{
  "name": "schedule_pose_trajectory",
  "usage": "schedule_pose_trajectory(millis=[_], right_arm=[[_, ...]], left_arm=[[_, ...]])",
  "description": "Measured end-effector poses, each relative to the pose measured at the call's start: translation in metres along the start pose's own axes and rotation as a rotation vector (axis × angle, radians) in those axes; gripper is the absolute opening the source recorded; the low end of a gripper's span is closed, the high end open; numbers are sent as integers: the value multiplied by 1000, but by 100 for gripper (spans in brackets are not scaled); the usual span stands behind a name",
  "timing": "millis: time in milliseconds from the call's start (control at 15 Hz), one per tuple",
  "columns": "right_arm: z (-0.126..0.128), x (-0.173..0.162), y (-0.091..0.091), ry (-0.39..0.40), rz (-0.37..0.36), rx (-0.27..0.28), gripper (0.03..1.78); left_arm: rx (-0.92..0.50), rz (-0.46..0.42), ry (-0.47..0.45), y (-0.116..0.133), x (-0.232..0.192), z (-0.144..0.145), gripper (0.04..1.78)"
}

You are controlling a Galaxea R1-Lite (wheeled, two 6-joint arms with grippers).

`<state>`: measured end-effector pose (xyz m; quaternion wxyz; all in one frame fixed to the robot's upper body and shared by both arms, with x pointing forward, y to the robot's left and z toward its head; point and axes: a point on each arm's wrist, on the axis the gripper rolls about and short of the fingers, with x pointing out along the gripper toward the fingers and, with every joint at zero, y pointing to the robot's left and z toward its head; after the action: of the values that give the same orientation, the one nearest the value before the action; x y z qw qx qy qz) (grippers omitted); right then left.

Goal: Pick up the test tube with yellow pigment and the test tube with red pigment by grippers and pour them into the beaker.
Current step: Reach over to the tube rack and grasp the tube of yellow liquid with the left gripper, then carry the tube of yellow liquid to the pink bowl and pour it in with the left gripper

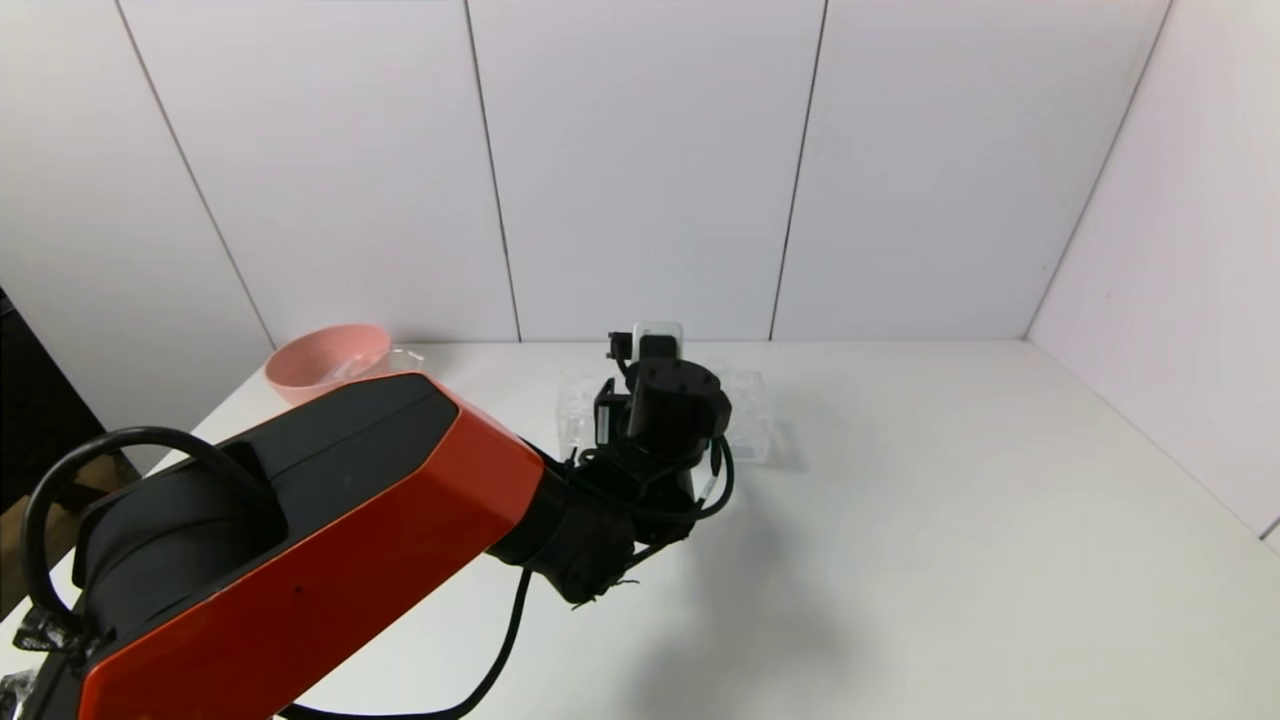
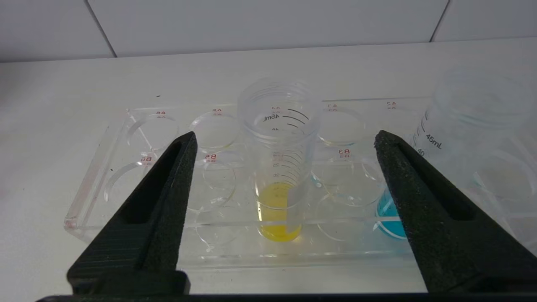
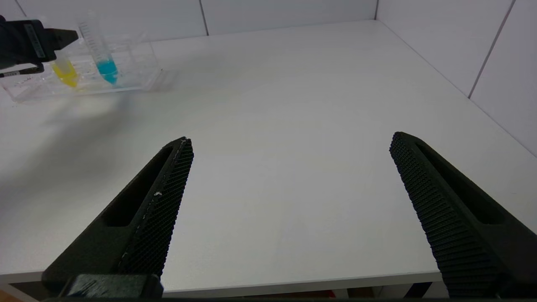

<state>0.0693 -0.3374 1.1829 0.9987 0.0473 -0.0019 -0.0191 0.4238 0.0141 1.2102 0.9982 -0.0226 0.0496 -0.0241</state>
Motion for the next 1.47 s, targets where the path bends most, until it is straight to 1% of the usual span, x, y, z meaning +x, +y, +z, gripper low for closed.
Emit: schedule_pose_trajectory(millis=[133,267,333,400,600,733,867,1200,1333,1467], right_arm=[[0,0,0,0,0,0,171],[0,0,0,0,0,0,171],[0,0,0,0,0,0,171],[0,0,0,0,0,0,171],[0,0,0,0,0,0,171],[0,0,0,0,0,0,171],[0,0,0,0,0,0,171],[0,0,0,0,0,0,171],[0,0,0,0,0,0,171],[0,0,0,0,0,0,171]], left_arm=[[0,1,0,0,0,0,104],[0,1,-1,0,0,0,66],[-1,2,-1,0,0,1,51],[-4,2,-5,0,0,2,44],[0,0,-19,-1,0,8,42],[-5,-3,-38,-2,-2,17,42],[4,-8,-70,-2,-5,34,42],[17,-14,-168,2,-16,86,42],[15,-15,-191,5,-21,100,42],[14,-18,-195,8,-26,107,42]])
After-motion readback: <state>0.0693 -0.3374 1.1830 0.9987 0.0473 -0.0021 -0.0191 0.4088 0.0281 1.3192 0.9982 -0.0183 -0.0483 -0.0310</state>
